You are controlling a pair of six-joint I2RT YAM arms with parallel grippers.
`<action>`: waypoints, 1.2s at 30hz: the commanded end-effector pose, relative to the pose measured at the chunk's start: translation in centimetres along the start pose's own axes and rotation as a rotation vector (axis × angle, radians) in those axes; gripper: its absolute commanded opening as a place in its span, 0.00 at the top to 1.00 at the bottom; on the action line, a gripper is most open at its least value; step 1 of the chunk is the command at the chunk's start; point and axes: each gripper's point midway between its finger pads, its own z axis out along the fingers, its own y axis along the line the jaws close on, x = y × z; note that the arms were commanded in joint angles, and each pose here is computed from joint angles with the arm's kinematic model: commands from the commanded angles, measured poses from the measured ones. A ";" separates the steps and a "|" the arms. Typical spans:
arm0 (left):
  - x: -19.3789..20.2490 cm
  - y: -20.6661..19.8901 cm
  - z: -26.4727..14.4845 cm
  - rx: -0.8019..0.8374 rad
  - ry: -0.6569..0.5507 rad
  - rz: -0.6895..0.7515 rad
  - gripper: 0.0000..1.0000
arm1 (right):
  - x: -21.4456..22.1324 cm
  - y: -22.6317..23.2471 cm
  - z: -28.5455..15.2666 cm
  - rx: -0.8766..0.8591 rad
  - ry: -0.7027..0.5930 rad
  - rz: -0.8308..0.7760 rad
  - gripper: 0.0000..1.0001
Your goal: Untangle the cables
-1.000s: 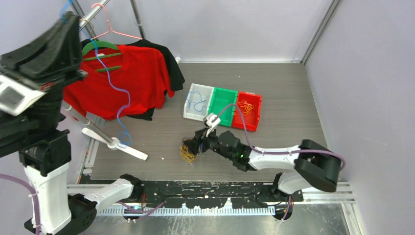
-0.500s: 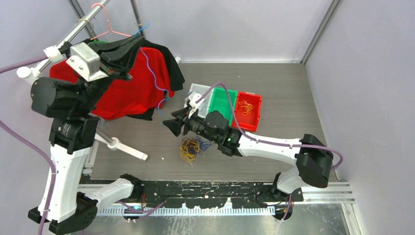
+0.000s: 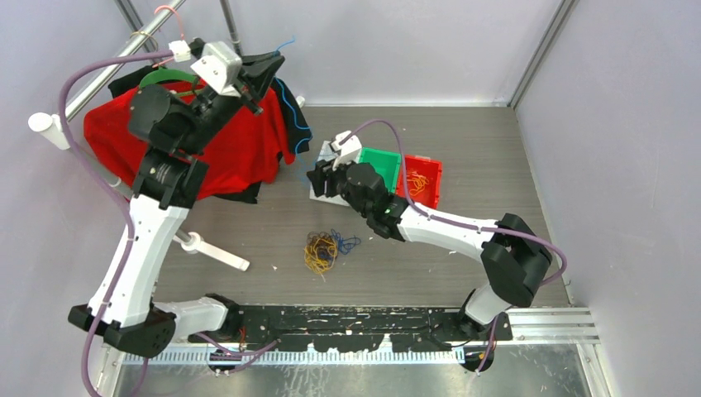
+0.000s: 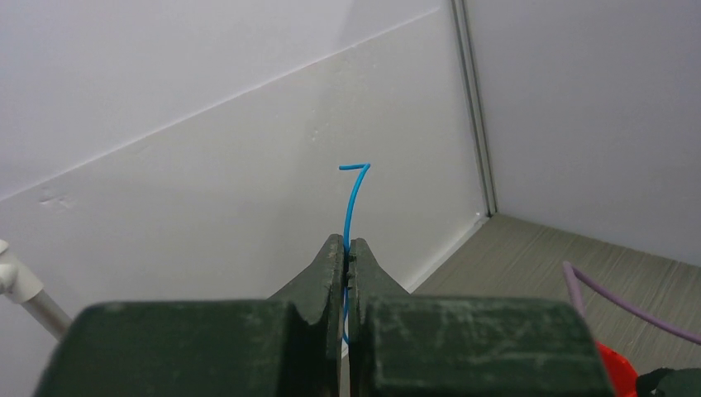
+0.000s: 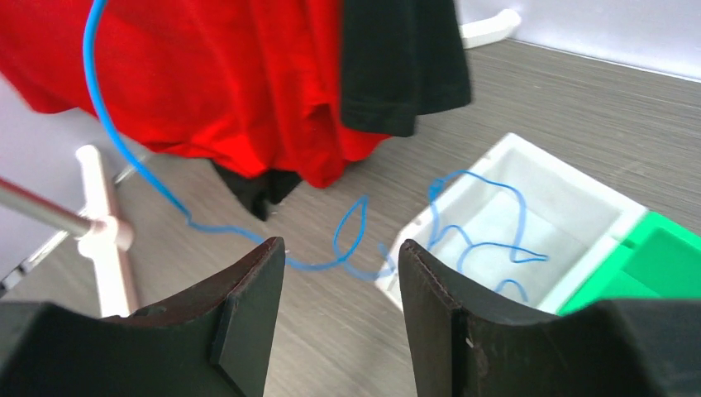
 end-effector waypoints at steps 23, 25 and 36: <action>5.5 3.4 7.8 -0.078 0.008 0.075 1.00 | -1.2 -9.6 1.1 0.187 -0.053 0.090 0.44; 5.4 3.7 8.5 -0.081 0.000 0.086 1.00 | -1.1 -10.2 0.8 0.195 -0.054 0.098 0.44; 5.0 5.2 11.0 -0.103 -0.012 0.134 1.00 | 0.0 -12.2 -0.5 0.220 -0.049 0.133 0.44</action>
